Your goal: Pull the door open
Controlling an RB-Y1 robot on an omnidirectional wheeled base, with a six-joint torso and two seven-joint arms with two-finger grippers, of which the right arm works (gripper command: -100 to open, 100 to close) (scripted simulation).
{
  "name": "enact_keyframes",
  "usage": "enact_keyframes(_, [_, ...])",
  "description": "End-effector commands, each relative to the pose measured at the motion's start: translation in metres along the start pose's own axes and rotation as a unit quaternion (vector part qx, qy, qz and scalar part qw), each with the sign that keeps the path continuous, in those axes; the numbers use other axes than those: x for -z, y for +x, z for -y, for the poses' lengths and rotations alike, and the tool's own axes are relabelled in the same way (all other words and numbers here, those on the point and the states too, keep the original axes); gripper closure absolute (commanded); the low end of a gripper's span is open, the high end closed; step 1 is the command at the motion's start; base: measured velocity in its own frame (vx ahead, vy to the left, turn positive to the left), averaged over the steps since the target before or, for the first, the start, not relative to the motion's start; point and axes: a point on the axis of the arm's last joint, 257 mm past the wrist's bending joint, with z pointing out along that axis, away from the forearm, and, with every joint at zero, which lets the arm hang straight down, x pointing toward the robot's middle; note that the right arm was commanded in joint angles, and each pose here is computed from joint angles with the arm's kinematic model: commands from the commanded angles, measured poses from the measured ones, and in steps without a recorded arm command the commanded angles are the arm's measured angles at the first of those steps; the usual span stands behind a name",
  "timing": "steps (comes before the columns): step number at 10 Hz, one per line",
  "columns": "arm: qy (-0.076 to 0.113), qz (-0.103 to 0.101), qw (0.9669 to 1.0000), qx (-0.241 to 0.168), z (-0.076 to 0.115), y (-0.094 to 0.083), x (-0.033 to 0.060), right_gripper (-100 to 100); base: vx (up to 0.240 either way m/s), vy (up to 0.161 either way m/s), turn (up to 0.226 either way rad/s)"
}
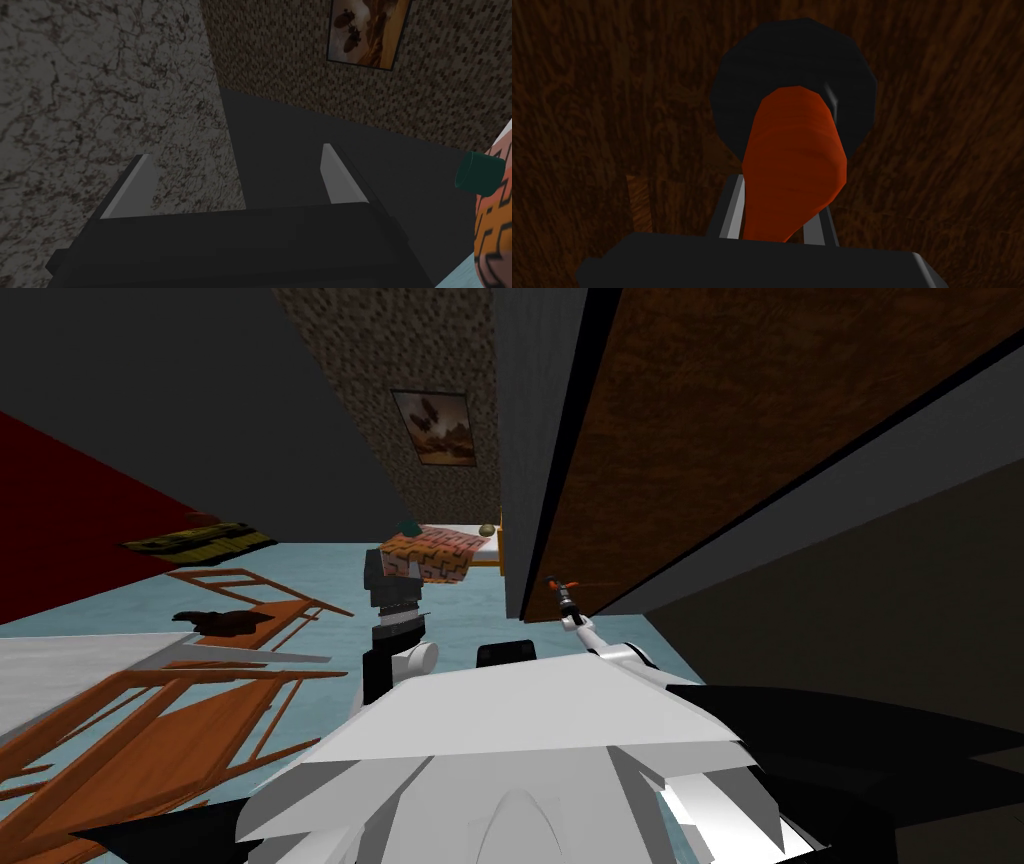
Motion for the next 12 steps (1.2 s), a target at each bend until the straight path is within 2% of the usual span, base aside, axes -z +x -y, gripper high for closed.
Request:
enact_keyframes(1, [0.003, -0.007, 1.0000, -0.002, 0.005, -0.004, 0.0096, 100, -0.186, -0.024, 0.213])
enact_keyframes(4, [0.002, -0.013, 0.9999, -0.001, 0.007, -0.021, 0.0217, 100, -0.166, -0.033, 0.168])
enact_keyframes(9, [0.003, -0.027, 0.9996, -0.001, 0.008, -0.050, 0.0452, 100, -0.170, -0.078, 0.194])
enact_keyframes(10, [0.003, -0.024, 0.9997, -0.001, 0.008, -0.048, 0.0427, 100, -0.078, -0.025, 0.024])
enact_keyframes(11, [0.002, -0.038, 0.9993, -0.001, 0.009, -0.046, 0.0511, 100, -0.136, -0.035, 0.070])
enact_keyframes(12, [0.002, -0.042, 0.9991, -0.001, 0.009, -0.046, 0.0531, 100, -0.185, -0.038, 0.072])
